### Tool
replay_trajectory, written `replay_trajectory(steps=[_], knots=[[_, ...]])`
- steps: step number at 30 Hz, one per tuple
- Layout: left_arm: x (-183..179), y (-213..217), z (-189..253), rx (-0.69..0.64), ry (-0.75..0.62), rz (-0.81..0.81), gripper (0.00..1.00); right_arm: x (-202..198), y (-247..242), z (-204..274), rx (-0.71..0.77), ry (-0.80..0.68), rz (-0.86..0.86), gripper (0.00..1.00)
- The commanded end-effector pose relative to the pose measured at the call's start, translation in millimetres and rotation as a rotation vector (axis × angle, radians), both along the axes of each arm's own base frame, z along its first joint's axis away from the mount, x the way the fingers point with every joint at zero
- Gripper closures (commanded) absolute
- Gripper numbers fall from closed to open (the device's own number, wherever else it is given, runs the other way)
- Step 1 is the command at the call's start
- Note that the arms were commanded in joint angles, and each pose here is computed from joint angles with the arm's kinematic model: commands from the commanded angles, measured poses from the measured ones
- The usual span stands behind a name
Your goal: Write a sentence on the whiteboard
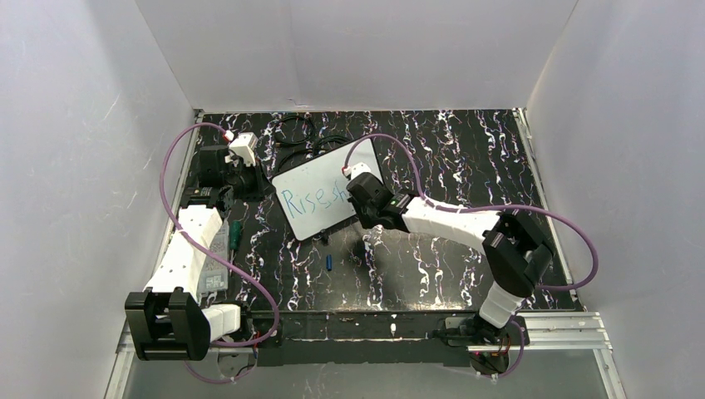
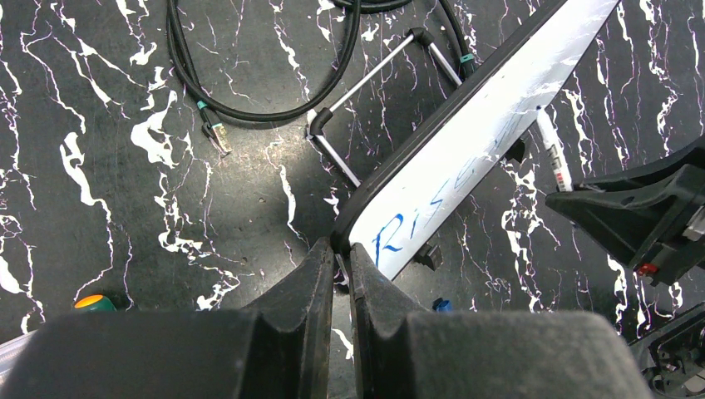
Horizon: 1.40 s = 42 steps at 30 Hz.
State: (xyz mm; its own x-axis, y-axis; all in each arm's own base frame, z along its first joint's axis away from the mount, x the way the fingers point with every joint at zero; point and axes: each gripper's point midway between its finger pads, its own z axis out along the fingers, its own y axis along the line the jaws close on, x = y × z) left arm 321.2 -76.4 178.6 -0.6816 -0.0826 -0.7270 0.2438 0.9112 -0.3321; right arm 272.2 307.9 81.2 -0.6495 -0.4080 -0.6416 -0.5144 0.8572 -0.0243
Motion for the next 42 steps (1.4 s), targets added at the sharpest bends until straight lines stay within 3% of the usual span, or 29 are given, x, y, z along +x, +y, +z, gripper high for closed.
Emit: replay_trajectory(steps=[1,13,21,42], knots=[[-2.0,0.5,9.6,0.006,-0.038,-0.009,1.0,23.1,13.0,36.2,0.039,-0.104,-0.006,0.99],[-1.8,0.2,9.6,0.003,-0.036,-0.009,1.0,27.5,17.2,17.7,0.004,-0.071,-0.001,0.99],[-1.7,0.6,10.3,0.004,-0.04,-0.007,1.0,24.3,1.8,46.2,0.051,-0.138,-0.038,0.99],[-2.2,0.0,10.4,0.002,-0.04,-0.009,1.0,20.1,-4.4,-2.5,-0.045,-0.03,-0.018,0.99]])
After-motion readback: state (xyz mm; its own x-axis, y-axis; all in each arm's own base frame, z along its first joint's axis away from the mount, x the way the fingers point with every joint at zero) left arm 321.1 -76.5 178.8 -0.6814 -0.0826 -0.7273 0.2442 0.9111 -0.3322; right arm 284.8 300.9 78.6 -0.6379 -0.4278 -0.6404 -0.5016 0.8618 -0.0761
